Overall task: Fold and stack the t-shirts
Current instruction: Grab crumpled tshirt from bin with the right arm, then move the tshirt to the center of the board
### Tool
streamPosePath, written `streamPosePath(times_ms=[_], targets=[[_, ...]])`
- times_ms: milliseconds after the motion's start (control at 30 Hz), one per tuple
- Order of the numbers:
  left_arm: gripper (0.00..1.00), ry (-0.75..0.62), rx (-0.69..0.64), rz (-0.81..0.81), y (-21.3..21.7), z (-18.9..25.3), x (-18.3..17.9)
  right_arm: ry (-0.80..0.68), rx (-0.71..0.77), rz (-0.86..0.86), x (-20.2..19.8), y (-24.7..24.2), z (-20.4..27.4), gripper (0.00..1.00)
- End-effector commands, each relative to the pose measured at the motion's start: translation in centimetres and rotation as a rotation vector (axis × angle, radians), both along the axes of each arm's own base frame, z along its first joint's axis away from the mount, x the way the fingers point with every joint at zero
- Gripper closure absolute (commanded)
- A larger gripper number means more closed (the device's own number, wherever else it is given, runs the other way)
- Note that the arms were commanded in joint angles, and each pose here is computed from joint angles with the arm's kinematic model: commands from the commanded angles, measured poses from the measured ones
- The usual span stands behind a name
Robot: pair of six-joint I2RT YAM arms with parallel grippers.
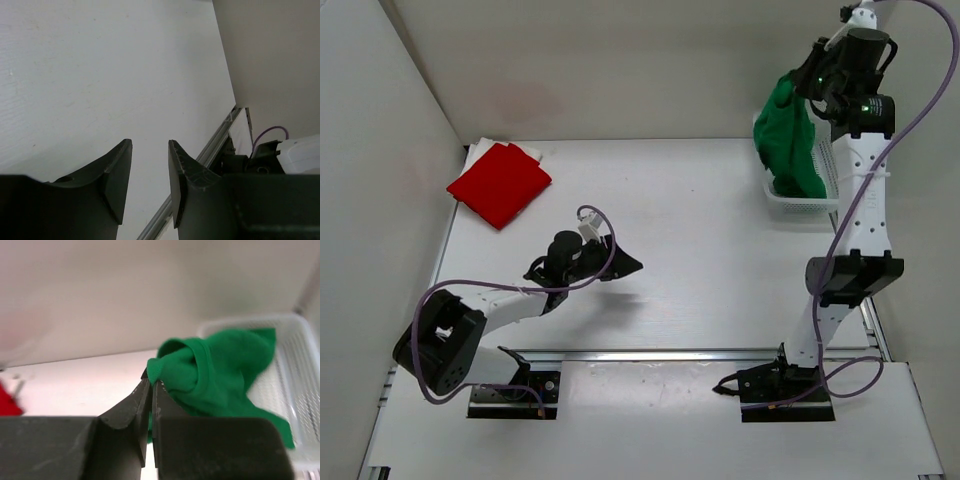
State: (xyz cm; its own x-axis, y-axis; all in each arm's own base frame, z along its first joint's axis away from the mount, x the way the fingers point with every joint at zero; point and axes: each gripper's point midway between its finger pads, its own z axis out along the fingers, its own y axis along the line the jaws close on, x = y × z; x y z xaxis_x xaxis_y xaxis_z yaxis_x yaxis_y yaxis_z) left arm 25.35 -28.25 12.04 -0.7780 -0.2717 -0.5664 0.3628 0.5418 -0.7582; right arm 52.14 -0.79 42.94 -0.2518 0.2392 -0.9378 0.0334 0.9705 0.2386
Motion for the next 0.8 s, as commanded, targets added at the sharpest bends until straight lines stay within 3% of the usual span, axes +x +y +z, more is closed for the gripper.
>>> streamPosePath(times_ms=[0, 133, 200, 267, 367, 467, 500, 567, 600, 767], targets=[[0.54, -0.017, -0.086, 0.04, 1.3, 2.6, 1.4, -0.209, -0.032, 0.239, -2.6, 8.3, 7.1, 1.0], [0.54, 0.018, -0.114, 0.138, 3.7, 2.5, 2.6, -0.449, -0.008, 0.507, -10.3, 16.2, 15.6, 1.0], [0.54, 0.034, -0.135, 0.199, 5.1, 2.5, 3.0, -0.518, 0.011, 0.666, -14.1, 20.3, 17.0, 1.0], [0.52, 0.05, -0.159, 0.272, 7.4, 1.9, 3.3, -0.631, 0.033, 0.788, -18.2, 21.8, 19.5, 1.0], [0.52, 0.085, -0.229, 0.377, 10.7, 1.8, 3.9, -0.653, 0.102, 0.946, -20.9, 22.1, 19.7, 1.0], [0.51, 0.044, -0.261, 0.474, 14.4, 2.9, 4.6, -0.622, 0.157, 1.01, -20.7, 20.8, 18.3, 1.0], [0.51, 0.025, -0.267, 0.521, 15.8, 3.5, 5.0, -0.622, 0.151, 0.999, -20.2, 19.7, 17.1, 1.0], [0.5, 0.006, -0.262, 0.531, 16.5, 4.4, 5.4, -0.487, 0.236, 1.014, -17.8, 18.9, 10.2, 1.0], [0.49, -0.001, -0.259, 0.538, 16.7, 4.7, 5.6, -0.494, 0.257, 1.027, -17.9, 18.2, 9.6, 1.0], [0.49, -0.006, -0.22, 0.546, 16.8, 4.2, 5.8, -0.155, 0.45, 0.905, -12.6, 16.8, -9.4, 1.0]])
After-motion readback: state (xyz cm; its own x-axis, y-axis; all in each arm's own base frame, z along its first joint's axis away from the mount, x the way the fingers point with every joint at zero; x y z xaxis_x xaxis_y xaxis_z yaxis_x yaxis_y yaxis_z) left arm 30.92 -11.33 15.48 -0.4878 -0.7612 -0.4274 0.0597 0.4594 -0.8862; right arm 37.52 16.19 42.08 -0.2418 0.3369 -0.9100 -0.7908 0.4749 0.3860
